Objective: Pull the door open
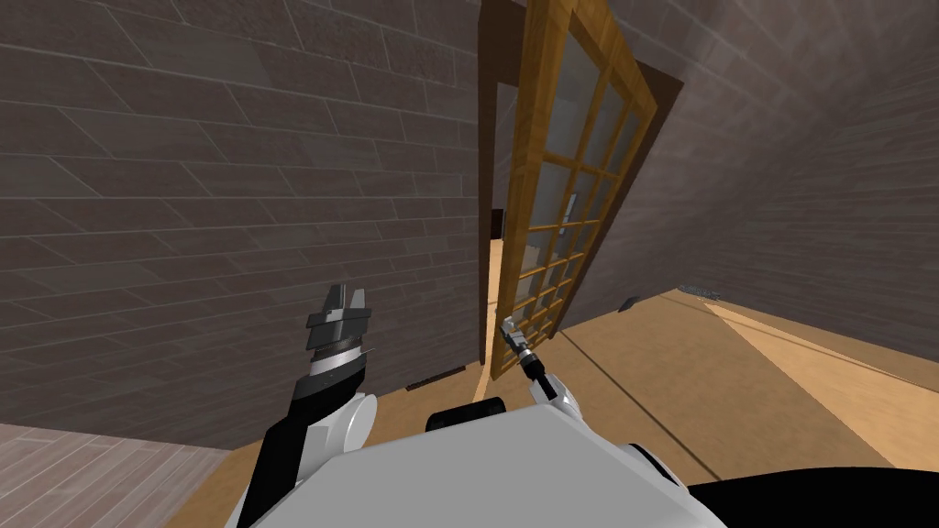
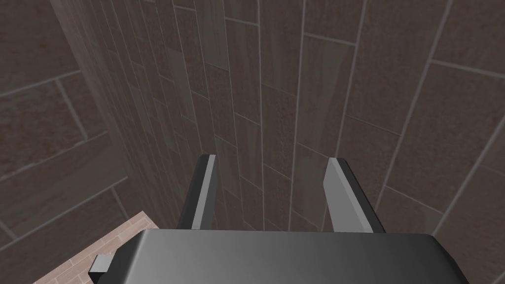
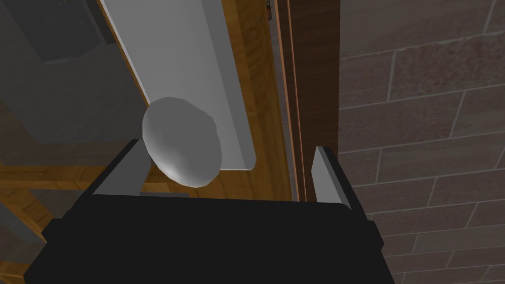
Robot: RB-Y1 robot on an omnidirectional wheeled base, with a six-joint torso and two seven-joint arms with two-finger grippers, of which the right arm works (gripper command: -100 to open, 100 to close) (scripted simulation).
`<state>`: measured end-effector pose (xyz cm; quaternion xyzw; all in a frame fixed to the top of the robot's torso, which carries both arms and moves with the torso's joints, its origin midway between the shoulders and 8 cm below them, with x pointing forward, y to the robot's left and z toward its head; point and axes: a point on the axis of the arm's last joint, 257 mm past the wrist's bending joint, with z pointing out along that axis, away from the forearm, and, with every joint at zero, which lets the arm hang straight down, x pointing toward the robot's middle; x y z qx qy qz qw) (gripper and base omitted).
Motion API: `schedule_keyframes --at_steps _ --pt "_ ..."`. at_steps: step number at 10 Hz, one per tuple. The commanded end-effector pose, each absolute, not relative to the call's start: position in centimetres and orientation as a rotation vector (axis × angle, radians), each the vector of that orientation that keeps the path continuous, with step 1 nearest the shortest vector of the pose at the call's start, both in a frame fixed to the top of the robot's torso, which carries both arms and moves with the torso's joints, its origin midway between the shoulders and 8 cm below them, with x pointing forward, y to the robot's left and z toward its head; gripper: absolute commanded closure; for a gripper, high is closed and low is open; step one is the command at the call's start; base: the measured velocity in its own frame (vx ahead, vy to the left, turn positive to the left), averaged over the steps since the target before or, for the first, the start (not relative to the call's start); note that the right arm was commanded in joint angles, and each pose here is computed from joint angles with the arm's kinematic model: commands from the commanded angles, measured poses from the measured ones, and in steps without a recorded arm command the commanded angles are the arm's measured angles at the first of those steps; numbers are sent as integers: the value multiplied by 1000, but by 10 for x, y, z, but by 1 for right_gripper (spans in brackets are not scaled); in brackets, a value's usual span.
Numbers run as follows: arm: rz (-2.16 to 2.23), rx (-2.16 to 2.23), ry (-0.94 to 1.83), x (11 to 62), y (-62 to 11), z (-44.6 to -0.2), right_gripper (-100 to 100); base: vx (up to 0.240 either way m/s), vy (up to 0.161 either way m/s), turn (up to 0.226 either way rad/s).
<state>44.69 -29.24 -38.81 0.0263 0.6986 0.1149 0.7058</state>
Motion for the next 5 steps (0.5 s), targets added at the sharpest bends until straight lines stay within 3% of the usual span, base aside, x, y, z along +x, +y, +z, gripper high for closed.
schedule_keyframes --at_steps 1,5 --pt "317 87 1567 439 -276 -398 100 -59 -5 63" --pt "339 118 1564 439 -278 -397 100 -51 -14 45"
